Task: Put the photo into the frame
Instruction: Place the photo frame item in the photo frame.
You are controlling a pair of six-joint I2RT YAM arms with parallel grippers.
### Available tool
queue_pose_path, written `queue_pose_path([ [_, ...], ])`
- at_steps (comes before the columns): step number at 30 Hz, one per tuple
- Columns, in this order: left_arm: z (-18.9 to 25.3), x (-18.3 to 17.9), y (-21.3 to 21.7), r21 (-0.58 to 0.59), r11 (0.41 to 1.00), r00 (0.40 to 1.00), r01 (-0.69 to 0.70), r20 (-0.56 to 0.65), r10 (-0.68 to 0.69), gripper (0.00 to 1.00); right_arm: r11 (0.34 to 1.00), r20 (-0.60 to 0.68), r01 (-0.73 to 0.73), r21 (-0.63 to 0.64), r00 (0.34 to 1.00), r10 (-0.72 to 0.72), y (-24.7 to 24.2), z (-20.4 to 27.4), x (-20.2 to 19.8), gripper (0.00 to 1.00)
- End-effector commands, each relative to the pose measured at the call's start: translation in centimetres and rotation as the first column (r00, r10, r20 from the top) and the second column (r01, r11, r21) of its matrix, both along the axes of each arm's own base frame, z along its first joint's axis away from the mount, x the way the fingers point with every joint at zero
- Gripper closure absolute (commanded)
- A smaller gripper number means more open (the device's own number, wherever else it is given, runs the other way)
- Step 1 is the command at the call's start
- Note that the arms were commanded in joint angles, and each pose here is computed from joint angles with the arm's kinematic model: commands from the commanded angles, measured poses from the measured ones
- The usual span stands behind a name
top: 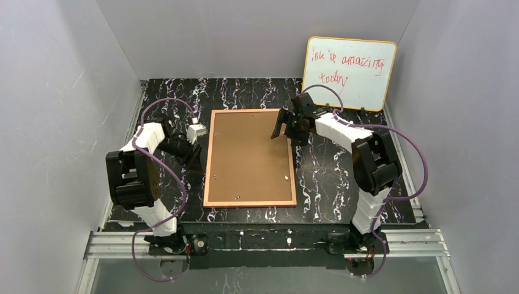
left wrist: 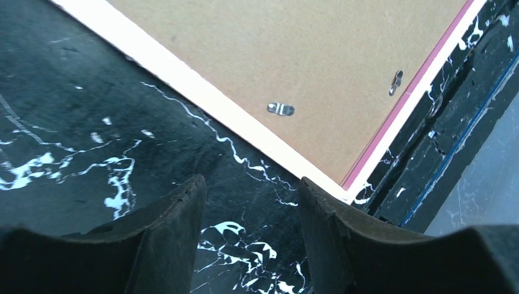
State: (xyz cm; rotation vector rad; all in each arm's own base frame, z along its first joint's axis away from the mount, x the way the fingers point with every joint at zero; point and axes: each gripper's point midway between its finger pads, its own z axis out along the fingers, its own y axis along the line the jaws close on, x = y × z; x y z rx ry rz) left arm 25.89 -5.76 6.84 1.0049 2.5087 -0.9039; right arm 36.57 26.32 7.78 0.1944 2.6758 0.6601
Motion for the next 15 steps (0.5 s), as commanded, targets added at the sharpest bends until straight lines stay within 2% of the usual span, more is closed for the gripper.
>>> queue_pose_path([
  [1, 0.9, 1.2, 0.4, -0.001, 0.999, 0.999, -0.044, 0.006, 0.044, 0.45, 0.999, 0.092, 0.021, -0.047, 0.996, -0.017, -0.8, 2.9, 1.2, 0.01],
  [3, 0.9, 1.6, 0.4, -0.003, 0.998, 0.998, -0.060, -0.003, 0.060, 0.45, 0.999, 0.120, 0.051, -0.013, 0.992, -0.049, -0.7, 3.8, 1.7, 0.01],
  [6, 0.4, 2.5, 0.6, 0.007, 0.994, 0.994, -0.105, -0.018, 0.105, 0.46, 0.987, 0.111, 0.107, 0.119, 0.987, -0.120, -0.6, 5.0, 2.0, 0.01],
  [9, -0.5, 3.1, 0.8, 0.024, 0.987, 0.986, -0.156, -0.062, 0.157, 0.50, 0.937, 0.093, 0.048, 0.345, 0.992, -0.085, 0.2, 6.2, 1.4, 0.01],
  [10, -0.7, 3.1, 0.7, 0.024, 0.986, 0.982, -0.166, -0.081, 0.168, 0.51, 0.912, 0.139, 0.018, 0.410, 0.987, -0.081, 0.7, 7.2, 1.6, 0.01],
  [15, -1.5, 3.3, -0.1, -0.013, 0.975, 0.961, -0.221, -0.173, 0.215, 0.57, 0.894, 0.201, -0.102, 0.435, 0.979, 0.014, 3.4, 8.4, -0.4, 0.01],
])
